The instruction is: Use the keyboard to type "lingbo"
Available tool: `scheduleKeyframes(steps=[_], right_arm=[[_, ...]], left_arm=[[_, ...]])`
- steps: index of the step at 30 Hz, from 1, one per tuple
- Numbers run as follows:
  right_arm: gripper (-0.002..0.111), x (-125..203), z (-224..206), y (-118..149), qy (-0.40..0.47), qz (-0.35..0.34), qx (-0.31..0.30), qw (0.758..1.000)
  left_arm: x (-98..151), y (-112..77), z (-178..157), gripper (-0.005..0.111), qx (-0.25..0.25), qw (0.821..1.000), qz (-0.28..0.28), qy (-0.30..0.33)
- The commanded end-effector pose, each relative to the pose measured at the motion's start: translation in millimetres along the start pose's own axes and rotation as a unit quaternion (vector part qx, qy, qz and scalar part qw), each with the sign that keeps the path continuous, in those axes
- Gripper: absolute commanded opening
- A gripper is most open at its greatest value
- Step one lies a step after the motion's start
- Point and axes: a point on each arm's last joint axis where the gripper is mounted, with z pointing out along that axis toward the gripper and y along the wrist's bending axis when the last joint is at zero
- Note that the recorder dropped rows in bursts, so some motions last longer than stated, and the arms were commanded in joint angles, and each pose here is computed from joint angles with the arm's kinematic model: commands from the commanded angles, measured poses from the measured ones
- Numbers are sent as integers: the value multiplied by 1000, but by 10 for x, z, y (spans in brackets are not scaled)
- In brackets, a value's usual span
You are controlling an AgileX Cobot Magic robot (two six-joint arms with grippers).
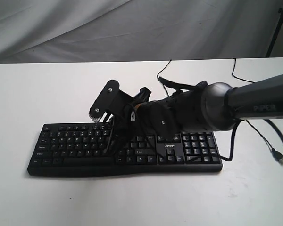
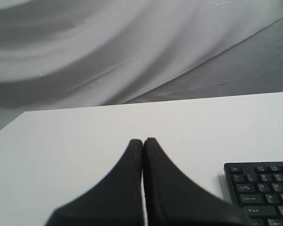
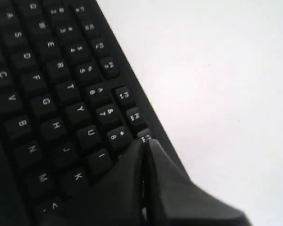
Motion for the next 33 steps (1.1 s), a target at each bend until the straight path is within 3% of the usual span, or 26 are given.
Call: scheduleKeyframes(steps=[1, 8, 22, 33], right_arm=[[0, -102, -221, -38, -17, -4, 6, 1000], [0, 52, -643, 24, -30, 0, 16, 999], [0, 606, -1974, 247, -110, 58, 62, 990], [0, 825, -2498, 351, -176, 60, 85, 979]], left_arm=[[14, -4, 6, 1, 2, 1000, -1, 2], [14, -4, 6, 1, 2, 1000, -1, 2], [14, -4, 6, 1, 2, 1000, -1, 2], [14, -4, 6, 1, 2, 1000, -1, 2]])
